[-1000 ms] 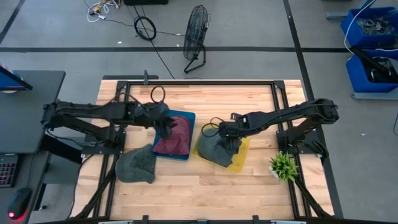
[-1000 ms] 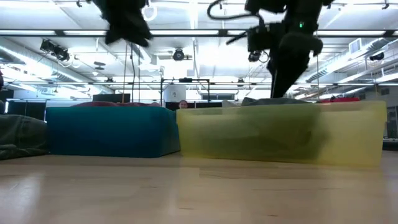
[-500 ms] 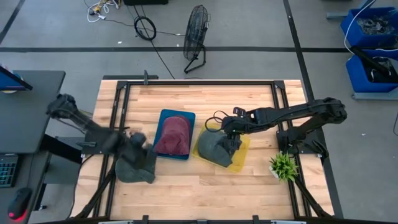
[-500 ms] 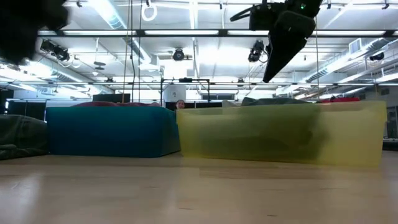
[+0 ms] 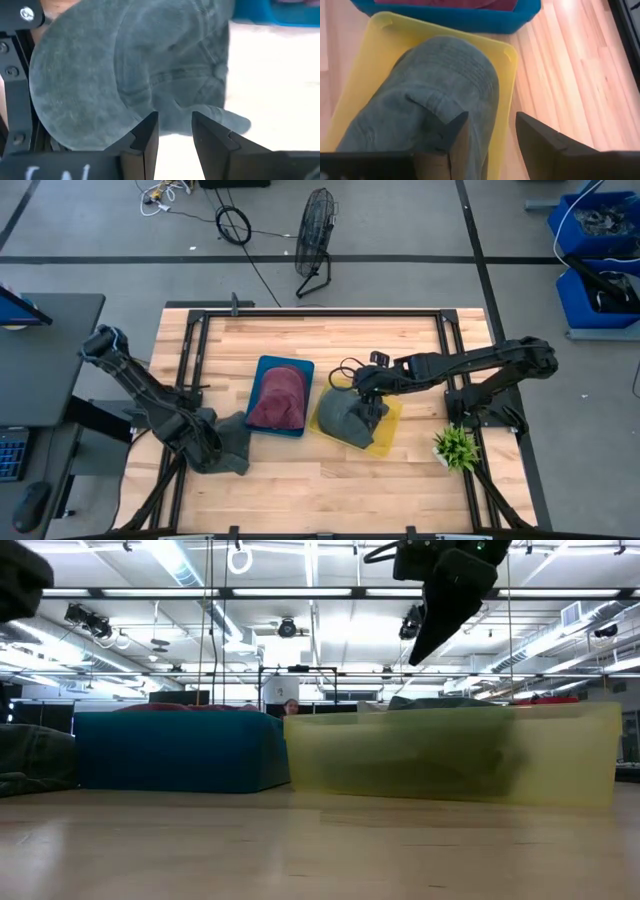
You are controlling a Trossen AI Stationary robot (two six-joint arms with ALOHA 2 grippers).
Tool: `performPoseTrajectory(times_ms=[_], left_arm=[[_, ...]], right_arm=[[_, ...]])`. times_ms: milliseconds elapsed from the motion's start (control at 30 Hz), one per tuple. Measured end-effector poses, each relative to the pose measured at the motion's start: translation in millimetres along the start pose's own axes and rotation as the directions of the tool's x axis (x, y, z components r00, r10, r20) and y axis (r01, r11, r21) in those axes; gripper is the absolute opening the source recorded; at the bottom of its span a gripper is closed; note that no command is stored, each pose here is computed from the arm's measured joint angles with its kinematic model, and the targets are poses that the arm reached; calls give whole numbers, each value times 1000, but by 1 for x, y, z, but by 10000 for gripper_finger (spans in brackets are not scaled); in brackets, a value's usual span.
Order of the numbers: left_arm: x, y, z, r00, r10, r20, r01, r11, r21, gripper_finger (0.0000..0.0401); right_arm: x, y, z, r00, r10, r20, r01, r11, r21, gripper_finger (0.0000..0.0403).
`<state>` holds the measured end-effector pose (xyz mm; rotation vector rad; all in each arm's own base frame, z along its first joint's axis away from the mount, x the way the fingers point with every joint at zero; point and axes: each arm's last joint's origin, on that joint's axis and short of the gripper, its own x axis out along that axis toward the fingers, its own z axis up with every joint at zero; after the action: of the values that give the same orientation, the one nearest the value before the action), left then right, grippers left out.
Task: Pick & Place hat
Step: Put the gray cap into the yellow bin
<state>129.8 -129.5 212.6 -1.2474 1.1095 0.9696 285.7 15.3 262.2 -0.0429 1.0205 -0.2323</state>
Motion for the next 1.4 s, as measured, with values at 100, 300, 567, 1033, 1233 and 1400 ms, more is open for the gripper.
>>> performPoseTrajectory(times_ms=[100, 300, 567, 1033, 1233, 1400], left_arm=[[-6, -3, -1, 1000, -2, -14, 2, 1000, -10, 121], [10, 4, 1, 998, 66, 24, -64, 996, -67, 121], [32, 5, -3, 988, 139, 71, -134, 989, -65, 121], [37, -7, -13, 987, 139, 79, -150, 976, 159, 5], [-13, -35, -28, 997, 74, 27, -79, 955, 284, 3], [-64, -56, -37, 998, 59, 13, -58, 879, 473, 2]], right_arm=[[0, 0, 2, 1000, 3, 24, -3, 1000, 3, 167], [0, 1, 6, 998, 8, 57, -7, 1000, -19, 167], [0, 1, 6, 998, 8, 57, -7, 1000, -21, 167], [0, 1, 6, 998, 9, 65, -8, 1000, -16, 167], [-2, 5, 15, 986, 57, 154, -38, 992, -124, 167], [-7, 15, 27, 942, 184, 280, -105, 955, -276, 167]])
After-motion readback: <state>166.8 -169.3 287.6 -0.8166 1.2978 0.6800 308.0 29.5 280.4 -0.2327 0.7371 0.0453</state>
